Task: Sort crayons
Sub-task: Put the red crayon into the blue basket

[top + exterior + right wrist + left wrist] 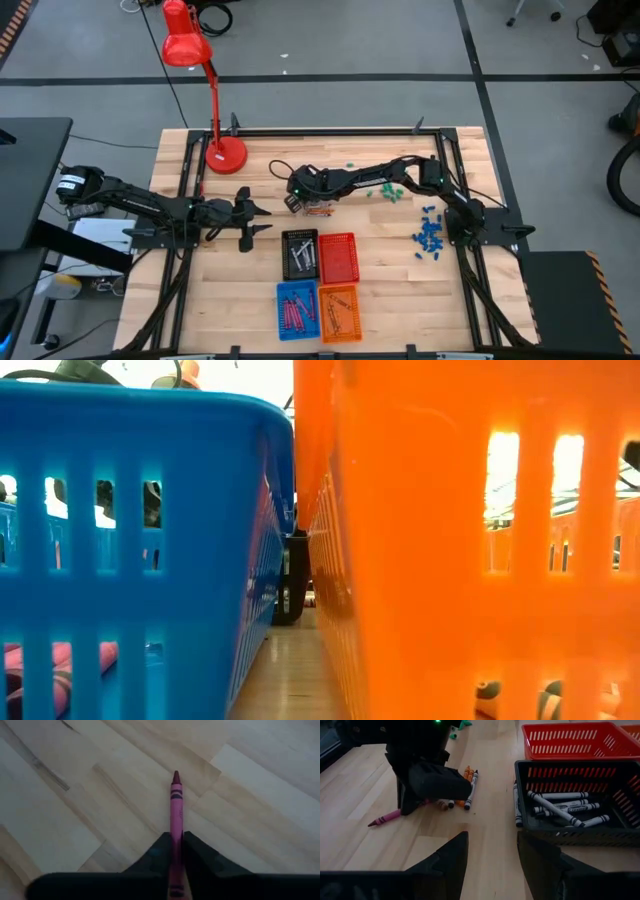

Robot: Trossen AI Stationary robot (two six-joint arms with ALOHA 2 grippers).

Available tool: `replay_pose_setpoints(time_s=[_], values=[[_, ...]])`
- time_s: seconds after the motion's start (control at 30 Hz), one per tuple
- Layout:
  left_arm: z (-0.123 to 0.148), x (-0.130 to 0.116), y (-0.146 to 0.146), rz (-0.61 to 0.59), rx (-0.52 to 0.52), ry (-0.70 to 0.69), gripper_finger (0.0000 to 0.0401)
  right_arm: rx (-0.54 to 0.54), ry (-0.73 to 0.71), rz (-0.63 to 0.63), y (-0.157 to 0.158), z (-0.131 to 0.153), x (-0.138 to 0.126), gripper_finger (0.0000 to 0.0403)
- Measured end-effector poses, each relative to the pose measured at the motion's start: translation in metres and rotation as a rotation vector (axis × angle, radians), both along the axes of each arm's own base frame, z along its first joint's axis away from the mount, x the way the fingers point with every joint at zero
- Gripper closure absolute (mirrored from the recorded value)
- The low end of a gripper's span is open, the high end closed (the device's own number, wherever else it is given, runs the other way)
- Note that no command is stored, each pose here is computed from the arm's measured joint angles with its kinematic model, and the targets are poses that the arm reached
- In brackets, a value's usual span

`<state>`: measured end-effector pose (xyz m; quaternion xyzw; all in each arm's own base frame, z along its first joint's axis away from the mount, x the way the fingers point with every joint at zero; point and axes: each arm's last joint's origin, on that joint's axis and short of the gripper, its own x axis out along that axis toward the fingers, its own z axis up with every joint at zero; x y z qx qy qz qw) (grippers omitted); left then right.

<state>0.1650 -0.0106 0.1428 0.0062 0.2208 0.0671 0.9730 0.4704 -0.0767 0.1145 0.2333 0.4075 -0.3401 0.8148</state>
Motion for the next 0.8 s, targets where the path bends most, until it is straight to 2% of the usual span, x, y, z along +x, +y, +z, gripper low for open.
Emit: replay_pose_setpoints(time_s=[0.17, 0.47, 0.7, 0.8], values=[[0.000, 0.000, 0.000, 0.000, 0.000, 0.002, 0.0218, 0.020, 0.001, 0.011, 0.000, 0.001, 0.000, 0.0389], [-0.001, 0.000, 0.000, 0.000, 0.001, 0.008, 0.0218, 0.060, -0.020, 0.045, 0.006, 0.025, -0.006, 0.0377], [-0.001, -0.001, 0.000, 0.000, 0.001, 0.013, 0.0218, 0.048, -0.118, 0.069, 0.022, 0.061, -0.006, 0.0377], [-0.001, -0.001, 0.000, 0.000, 0.001, 0.014, 0.0218, 0.075, -0.184, 0.072, 0.036, 0.081, -0.007, 0.0377]])
